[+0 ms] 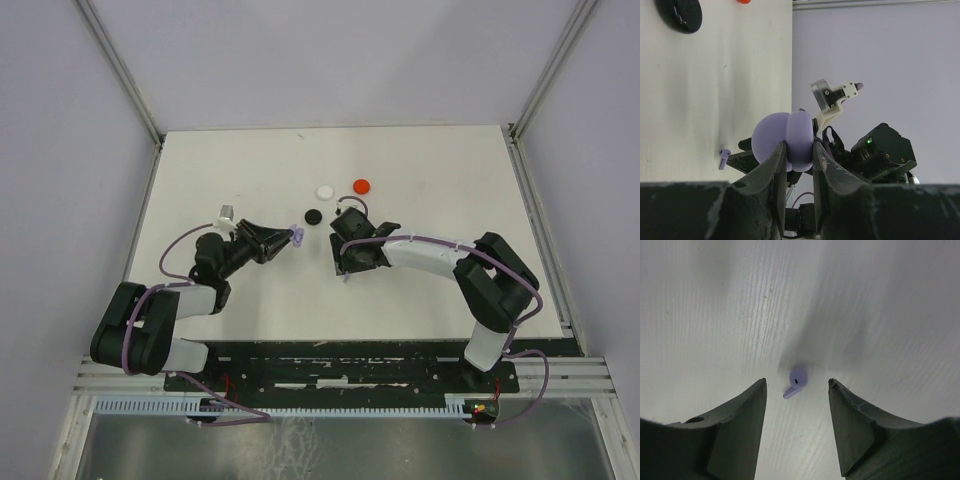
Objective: Insert the wireless bluetooth earbuds into the charging case
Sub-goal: Pick up the earbud from the center of the board.
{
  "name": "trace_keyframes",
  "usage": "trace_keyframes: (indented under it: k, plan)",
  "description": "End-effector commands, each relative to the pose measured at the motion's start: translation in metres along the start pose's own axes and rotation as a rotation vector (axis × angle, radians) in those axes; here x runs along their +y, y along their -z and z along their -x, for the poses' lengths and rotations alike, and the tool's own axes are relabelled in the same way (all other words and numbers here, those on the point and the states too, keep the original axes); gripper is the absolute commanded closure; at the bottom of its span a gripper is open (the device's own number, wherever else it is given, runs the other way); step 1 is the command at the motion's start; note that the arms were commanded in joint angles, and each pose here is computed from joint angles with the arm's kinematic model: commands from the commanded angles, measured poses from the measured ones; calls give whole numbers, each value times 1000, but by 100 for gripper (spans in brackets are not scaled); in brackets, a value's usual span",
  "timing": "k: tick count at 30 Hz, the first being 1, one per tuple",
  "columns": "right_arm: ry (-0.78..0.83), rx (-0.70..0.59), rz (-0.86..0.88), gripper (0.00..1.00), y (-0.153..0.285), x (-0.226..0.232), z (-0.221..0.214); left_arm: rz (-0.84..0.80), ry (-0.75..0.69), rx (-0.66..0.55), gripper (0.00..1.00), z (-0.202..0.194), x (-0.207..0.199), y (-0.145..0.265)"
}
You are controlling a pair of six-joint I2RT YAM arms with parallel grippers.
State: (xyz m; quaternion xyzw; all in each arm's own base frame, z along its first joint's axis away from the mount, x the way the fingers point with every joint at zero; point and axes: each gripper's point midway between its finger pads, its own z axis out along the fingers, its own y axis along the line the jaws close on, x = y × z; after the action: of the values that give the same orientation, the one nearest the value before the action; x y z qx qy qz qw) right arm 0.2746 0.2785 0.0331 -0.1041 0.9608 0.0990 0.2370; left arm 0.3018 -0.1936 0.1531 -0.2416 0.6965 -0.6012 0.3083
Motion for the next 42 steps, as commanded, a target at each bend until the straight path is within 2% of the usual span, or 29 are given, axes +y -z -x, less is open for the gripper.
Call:
trace_keyframes:
  k: [1,17,42]
  plan:
    - [-39,-23,52,39,1,14,7,-35,-64,-11,97,3,-5,2]
    - [-50,27,69,40,-10,21,-10,-38,-65,-19,97,6,-4,7]
    - [-17,39,96,41,-17,38,-9,-38,-63,-23,97,8,-3,9]
